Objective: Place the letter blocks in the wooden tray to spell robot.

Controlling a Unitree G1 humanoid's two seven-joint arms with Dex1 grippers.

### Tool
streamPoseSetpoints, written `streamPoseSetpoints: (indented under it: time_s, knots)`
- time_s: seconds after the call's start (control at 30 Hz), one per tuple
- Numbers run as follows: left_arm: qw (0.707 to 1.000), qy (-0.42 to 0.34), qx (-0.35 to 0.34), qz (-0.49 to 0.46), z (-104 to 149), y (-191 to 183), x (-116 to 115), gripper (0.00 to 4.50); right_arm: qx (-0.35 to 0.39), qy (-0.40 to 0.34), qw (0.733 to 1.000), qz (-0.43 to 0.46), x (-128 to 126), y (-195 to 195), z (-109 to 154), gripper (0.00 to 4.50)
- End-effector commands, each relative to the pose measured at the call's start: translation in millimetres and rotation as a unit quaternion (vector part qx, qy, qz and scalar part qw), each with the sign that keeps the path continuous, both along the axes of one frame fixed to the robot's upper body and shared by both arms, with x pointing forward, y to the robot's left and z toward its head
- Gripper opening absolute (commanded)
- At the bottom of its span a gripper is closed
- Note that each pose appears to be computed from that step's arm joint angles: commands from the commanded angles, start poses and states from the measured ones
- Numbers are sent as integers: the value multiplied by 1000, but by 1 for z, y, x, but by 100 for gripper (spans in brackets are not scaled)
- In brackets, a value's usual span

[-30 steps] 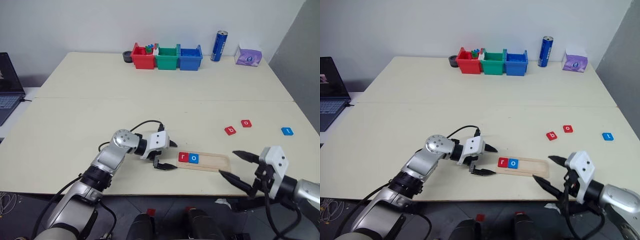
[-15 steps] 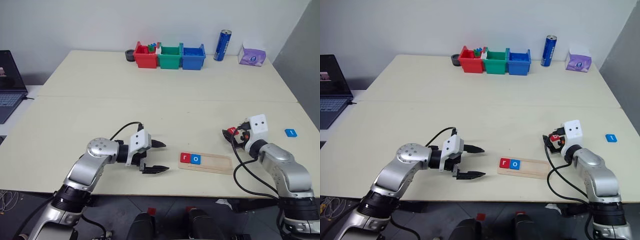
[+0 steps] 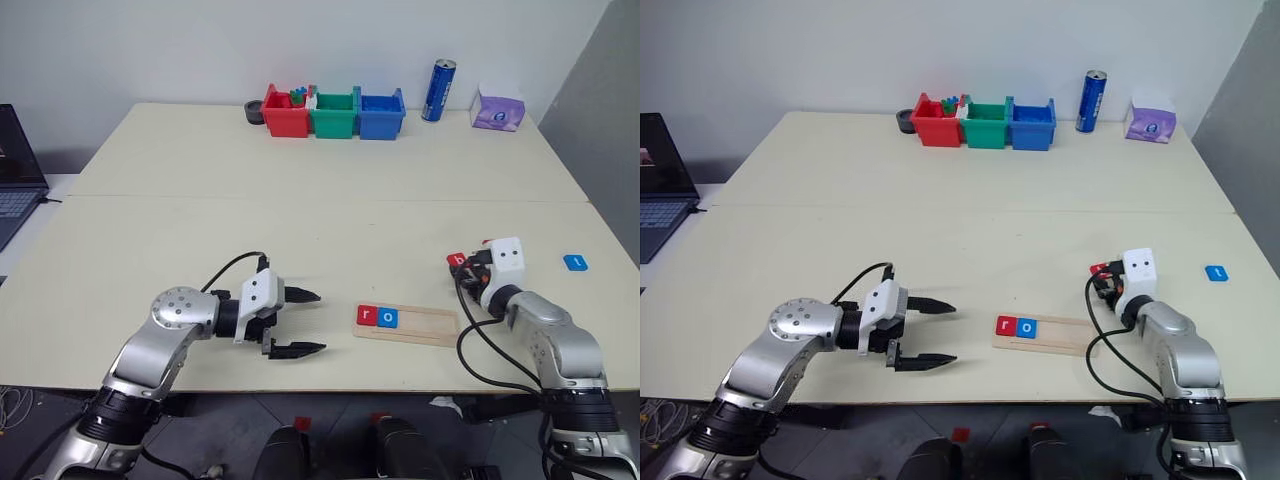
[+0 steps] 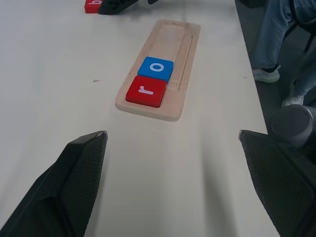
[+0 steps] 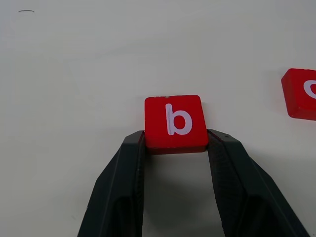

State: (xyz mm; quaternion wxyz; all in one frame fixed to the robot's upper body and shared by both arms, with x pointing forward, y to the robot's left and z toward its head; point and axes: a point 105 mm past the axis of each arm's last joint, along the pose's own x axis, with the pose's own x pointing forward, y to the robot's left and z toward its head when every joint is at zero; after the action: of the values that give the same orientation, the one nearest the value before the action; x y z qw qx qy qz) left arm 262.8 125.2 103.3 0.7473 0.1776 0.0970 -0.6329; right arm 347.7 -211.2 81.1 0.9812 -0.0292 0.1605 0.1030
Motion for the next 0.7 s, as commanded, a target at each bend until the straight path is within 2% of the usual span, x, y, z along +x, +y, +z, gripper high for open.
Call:
streamPoseSetpoints:
  time_s: [0.03, 0.2, 0.3, 0.4, 0.7]
  knots:
    - [1000, -15, -5, -3, 6, 8, -1, 450, -12, -19, 1000, 8, -8, 3, 8, 145]
    - [1000, -4, -9, -5, 4, 9, -2, 450, -35, -34, 999, -4, -45, -5, 21, 145]
    - [1000, -1, -10, -11, 2, 6, -2, 450, -38, -28, 998, -28, -75, -9, 21, 145]
    - [1000, -1, -9, -18, 0, 4, -2, 450, -41, -22, 998, -51, -91, -9, 18, 145]
    - [999, -7, -6, -33, -1, -2, 0, 450, -18, 12, 997, -69, -97, -7, -1, 145]
